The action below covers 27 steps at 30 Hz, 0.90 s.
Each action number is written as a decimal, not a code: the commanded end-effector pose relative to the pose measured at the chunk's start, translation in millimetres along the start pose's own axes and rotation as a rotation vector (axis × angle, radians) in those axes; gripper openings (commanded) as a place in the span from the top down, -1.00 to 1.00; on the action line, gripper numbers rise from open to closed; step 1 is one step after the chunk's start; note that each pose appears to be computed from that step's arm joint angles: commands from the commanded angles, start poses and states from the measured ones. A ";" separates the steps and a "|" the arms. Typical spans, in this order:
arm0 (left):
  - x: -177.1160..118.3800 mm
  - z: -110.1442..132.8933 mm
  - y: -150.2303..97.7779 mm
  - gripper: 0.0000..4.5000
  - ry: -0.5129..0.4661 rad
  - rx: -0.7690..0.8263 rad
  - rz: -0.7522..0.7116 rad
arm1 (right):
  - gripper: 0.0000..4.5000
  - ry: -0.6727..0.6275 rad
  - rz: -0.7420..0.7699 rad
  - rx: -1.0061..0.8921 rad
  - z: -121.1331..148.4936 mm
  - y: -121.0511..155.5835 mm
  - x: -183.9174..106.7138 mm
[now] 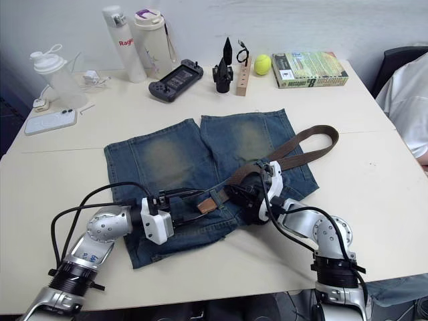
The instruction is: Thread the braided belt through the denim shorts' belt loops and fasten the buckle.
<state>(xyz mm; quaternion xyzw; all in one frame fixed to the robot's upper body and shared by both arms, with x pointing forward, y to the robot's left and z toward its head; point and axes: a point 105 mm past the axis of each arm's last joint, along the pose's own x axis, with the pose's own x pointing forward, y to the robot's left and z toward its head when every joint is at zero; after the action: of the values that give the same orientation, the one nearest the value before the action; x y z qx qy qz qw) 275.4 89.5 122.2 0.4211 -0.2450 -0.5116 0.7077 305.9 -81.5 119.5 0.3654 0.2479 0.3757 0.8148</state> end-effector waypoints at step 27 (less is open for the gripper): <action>-3.3 6.9 -2.9 0.97 -0.004 0.139 -0.106 | 1.00 0.017 -0.001 0.007 -4.5 0.0 1.2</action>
<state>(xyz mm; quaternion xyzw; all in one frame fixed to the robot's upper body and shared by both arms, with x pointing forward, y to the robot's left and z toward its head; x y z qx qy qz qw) 273.7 92.0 121.1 0.4750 -0.2462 -0.5245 0.6623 304.9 -79.0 120.0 0.3651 0.2503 0.3807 0.8119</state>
